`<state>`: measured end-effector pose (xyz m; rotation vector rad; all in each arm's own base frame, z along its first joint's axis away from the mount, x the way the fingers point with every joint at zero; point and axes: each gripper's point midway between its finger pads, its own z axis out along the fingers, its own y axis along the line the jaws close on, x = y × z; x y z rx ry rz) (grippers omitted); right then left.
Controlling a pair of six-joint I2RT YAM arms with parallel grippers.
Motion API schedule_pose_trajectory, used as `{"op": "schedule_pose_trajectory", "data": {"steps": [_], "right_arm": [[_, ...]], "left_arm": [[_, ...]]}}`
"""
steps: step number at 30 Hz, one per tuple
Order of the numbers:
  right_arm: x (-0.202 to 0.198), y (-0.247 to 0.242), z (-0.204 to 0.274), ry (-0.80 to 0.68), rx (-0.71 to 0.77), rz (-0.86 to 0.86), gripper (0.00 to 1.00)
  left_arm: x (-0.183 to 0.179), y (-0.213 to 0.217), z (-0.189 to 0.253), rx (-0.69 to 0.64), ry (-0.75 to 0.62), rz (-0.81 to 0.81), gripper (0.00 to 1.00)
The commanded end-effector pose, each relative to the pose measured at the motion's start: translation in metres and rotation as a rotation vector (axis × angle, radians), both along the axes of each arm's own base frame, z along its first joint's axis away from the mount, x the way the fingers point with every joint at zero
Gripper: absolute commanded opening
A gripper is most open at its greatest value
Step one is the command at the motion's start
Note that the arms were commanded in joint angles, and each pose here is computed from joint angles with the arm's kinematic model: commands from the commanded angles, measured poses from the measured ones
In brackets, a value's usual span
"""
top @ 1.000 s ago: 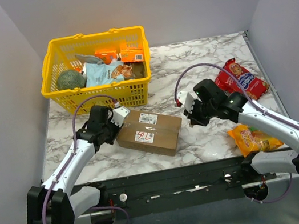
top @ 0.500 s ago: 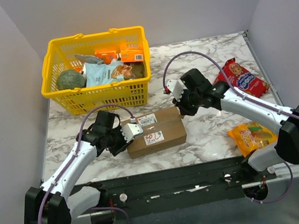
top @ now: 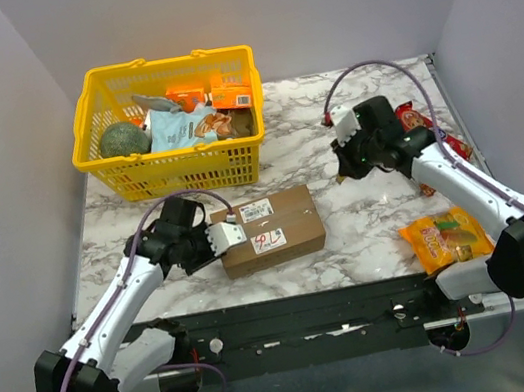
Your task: Unpack the express box
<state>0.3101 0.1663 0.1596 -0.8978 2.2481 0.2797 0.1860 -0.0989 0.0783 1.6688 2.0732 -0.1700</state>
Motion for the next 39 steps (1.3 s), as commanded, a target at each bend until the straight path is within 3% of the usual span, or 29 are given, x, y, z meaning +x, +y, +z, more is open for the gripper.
{"op": "schedule_pose_trajectory", "data": {"steps": [1,4,7,10,15,18,21,23,30,36,39], "right_arm": [[0.012,-0.027,0.036,-0.002,0.105,-0.149,0.00],[0.008,-0.029,0.046,0.033,0.179,-0.135,0.00],[0.001,-0.022,0.059,0.070,0.287,-0.096,0.01],[-0.006,-0.016,0.070,0.093,0.410,-0.086,0.00],[-0.031,-0.009,0.097,0.026,0.523,-0.011,0.00],[-0.042,-0.012,0.101,-0.041,0.489,0.051,0.00],[-0.043,-0.022,0.100,-0.042,0.461,-0.022,0.00],[-0.041,-0.030,0.102,-0.022,0.450,-0.089,0.00],[-0.056,-0.030,0.087,0.130,0.504,-0.076,0.00],[-0.038,-0.038,0.088,0.238,0.688,-0.174,0.00],[-0.033,-0.035,0.093,0.274,0.773,-0.120,0.00]], "left_arm": [[0.016,-0.020,0.062,-0.089,-0.049,-0.055,0.41],[0.026,-0.045,0.102,-0.194,-0.104,-0.144,0.45],[0.034,-0.065,0.110,-0.088,-0.177,-0.268,0.45],[0.050,-0.074,0.108,0.037,-0.193,-0.277,0.45],[0.073,-0.104,0.120,-0.042,-0.134,-0.141,0.49],[0.085,-0.125,0.121,-0.109,-0.095,-0.072,0.49],[0.093,-0.143,0.122,-0.182,-0.052,-0.004,0.50],[0.093,-0.155,0.119,-0.242,-0.013,0.030,0.51],[0.093,-0.177,0.096,-0.403,0.083,0.233,0.54],[0.103,-0.169,0.081,-0.343,0.072,0.296,0.61],[0.100,-0.170,0.082,-0.371,0.088,0.229,0.66]]}}
